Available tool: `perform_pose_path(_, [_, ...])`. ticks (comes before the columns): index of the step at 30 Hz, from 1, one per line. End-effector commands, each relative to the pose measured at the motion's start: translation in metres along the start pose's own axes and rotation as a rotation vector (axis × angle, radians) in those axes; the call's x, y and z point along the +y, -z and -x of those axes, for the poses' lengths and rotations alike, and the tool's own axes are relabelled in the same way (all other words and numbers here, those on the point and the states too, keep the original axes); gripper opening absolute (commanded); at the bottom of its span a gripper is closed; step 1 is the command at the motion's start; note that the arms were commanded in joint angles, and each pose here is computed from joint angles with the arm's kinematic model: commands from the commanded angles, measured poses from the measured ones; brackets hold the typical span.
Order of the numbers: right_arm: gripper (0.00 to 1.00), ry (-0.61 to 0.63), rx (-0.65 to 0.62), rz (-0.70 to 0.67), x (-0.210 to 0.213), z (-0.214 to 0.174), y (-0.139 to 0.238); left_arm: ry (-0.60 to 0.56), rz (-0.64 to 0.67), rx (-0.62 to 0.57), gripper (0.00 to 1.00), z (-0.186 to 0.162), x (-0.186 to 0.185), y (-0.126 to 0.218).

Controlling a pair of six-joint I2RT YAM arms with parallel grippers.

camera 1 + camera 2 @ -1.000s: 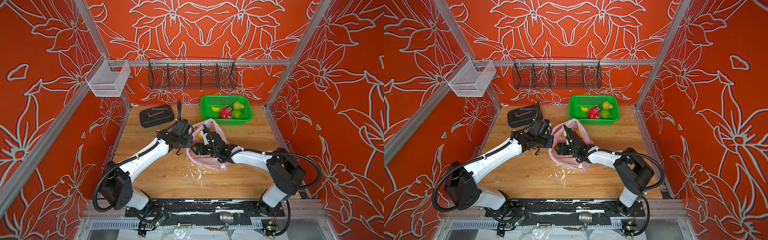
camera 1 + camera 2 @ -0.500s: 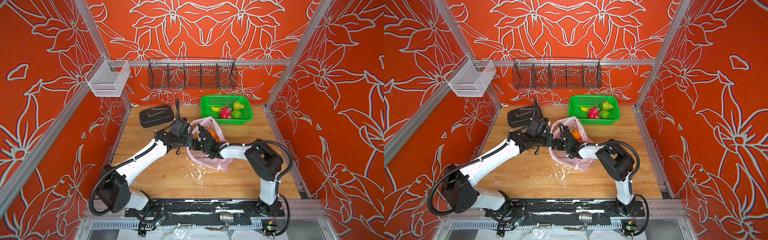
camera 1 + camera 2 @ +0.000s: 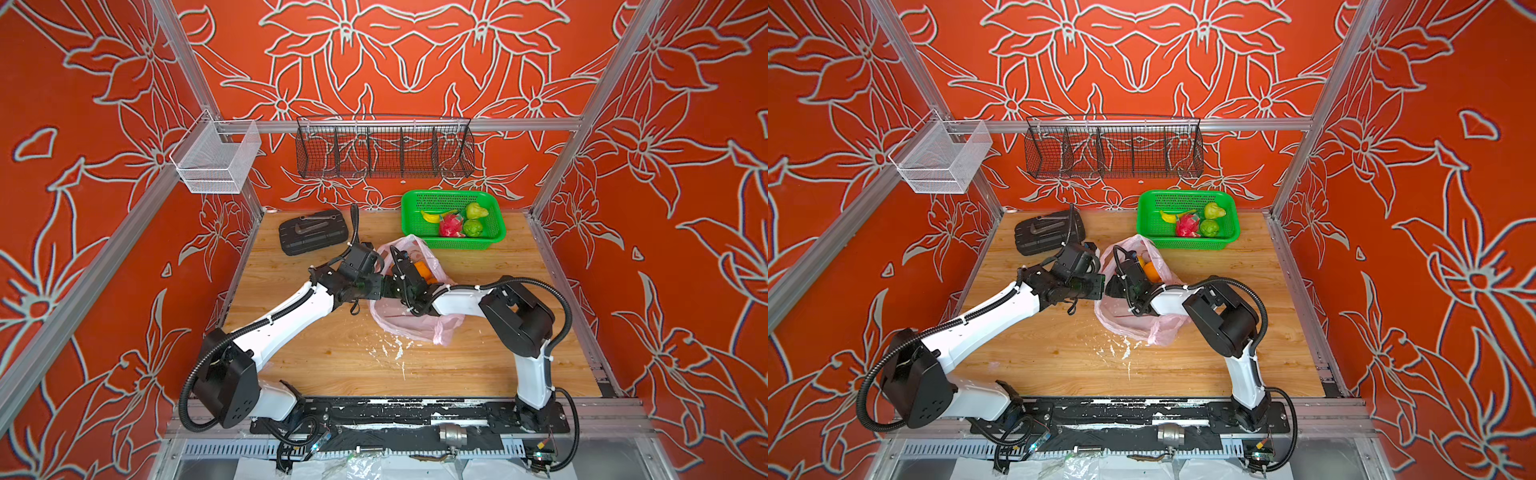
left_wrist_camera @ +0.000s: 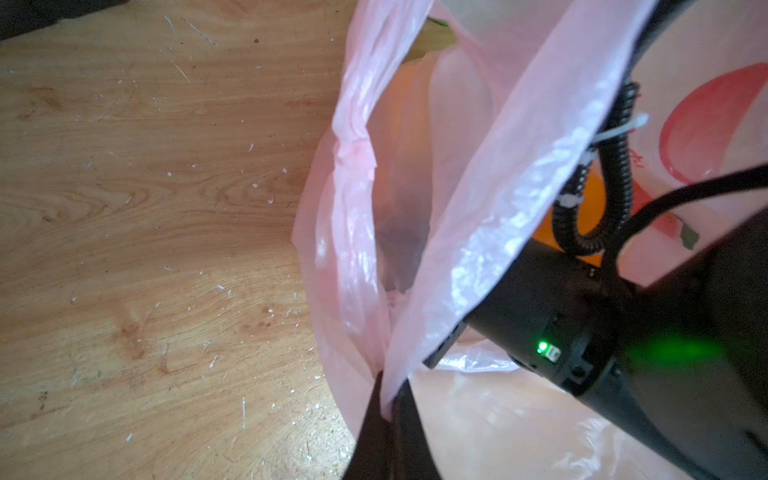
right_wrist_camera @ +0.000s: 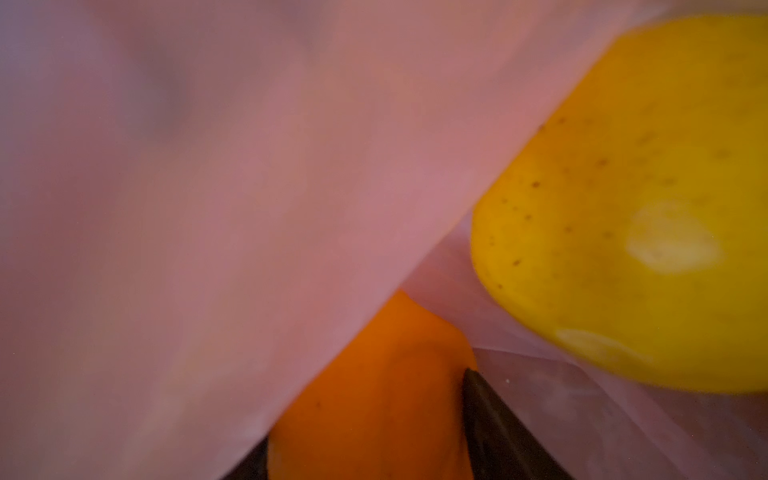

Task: Untie the knot of the plastic bag and take out the fruit
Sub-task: 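Close the right gripper on the orange inside the bag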

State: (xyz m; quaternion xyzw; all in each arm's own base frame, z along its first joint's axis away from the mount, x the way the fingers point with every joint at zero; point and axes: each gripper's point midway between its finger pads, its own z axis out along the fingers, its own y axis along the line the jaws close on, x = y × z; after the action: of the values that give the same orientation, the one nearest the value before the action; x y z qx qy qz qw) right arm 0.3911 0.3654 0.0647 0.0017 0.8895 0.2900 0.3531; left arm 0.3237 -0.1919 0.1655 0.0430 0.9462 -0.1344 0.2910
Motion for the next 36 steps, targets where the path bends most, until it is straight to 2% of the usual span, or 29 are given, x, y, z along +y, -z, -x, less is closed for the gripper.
perform_pose_path(1, [0.58,0.021,-0.013,-0.061,-0.013,-0.001,0.005,0.006,0.009,-0.008,0.0,-0.001,0.004,0.009])
perform_pose_path(7, [0.51,0.036,-0.029,-0.029,-0.006,0.004,0.017,0.005,0.012,0.002,0.0,-0.001,0.004,0.005])
perform_pose_path(14, [0.5,0.027,-0.005,0.025,0.002,0.002,0.044,0.005,0.01,-0.017,0.0,0.009,0.0,0.006])
perform_pose_path(23, [0.5,0.03,-0.014,0.088,0.012,0.007,0.101,0.009,-0.001,-0.009,0.0,0.013,-0.005,0.003])
perform_pose_path(29, [0.5,0.053,-0.062,0.185,0.031,0.022,0.148,0.014,-0.018,-0.007,0.0,0.012,-0.007,0.004])
perform_pose_path(32, [0.5,0.081,-0.111,0.235,0.043,0.036,0.175,0.016,-0.026,-0.006,0.06,0.011,-0.008,0.004])
perform_pose_path(36, [0.5,0.11,-0.193,0.279,0.057,0.058,0.206,0.008,-0.056,-0.007,0.2,0.011,-0.013,0.005])
